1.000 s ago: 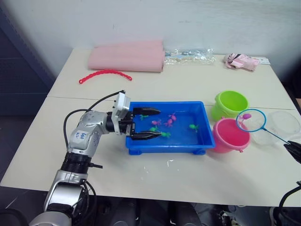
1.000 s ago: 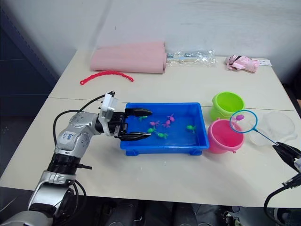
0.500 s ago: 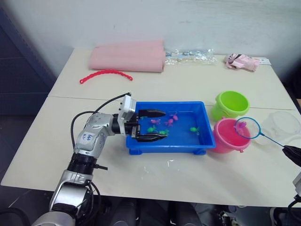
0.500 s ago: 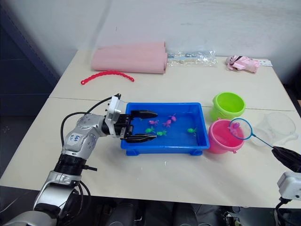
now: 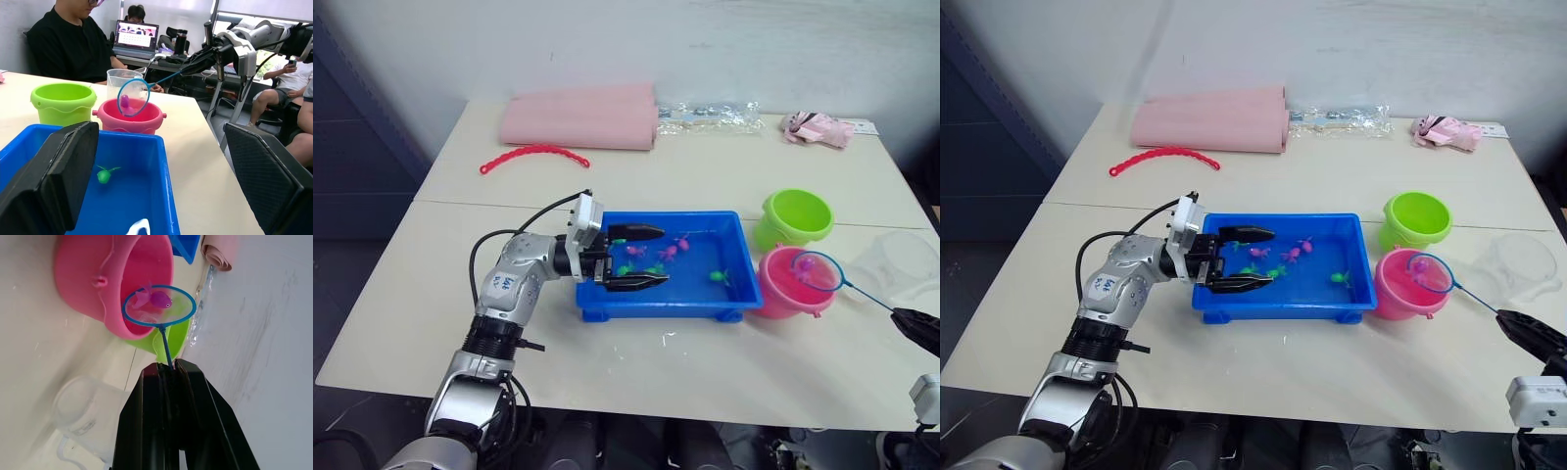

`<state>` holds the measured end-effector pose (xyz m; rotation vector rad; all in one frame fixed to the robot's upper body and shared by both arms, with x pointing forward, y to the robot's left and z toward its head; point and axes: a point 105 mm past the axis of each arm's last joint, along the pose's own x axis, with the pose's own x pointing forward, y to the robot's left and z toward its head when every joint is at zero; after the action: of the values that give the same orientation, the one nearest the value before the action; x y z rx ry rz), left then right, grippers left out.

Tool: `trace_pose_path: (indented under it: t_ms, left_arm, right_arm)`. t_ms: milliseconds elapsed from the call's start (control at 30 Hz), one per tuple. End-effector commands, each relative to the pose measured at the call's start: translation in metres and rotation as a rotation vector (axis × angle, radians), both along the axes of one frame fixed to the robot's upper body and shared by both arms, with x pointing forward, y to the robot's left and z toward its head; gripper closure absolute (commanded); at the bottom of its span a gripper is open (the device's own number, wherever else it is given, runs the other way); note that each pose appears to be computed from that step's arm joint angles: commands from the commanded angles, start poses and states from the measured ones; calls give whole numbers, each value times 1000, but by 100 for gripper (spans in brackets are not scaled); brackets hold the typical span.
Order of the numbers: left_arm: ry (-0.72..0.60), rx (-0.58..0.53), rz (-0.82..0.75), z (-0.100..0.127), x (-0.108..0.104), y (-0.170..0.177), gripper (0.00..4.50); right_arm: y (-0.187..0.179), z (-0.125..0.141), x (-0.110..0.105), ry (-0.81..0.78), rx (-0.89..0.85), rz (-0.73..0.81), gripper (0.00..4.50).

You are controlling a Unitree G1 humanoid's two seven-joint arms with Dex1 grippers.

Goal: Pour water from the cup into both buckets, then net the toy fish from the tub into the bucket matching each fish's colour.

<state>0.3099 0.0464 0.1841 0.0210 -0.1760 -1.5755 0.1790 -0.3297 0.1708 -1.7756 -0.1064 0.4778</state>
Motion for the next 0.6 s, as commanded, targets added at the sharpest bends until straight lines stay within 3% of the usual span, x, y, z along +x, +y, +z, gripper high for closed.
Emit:
trace_pose_path:
  t_ms: [33, 200, 333, 533, 600]
  left_arm:
    - [-16, -20, -1, 5, -1, -3, 8]
    - [-15, -26, 4, 5, 1, -4, 8]
    - [-6, -40, 18, 4, 2, -4, 8]
    - [-9, -47, 33, 4, 7, -3, 8]
    - [-10, -49, 40, 3, 9, -3, 8]
  right_arm:
    - [-9, 14, -2, -77, -14, -39, 450]
    - [-2, 20, 2, -109, -42, -1, 450]
    - [10, 9, -1, -76, -23, 55, 450]
    - [4, 11, -5, -127, -7, 4, 450]
    - [18, 4, -7, -87, -2, 69, 450]
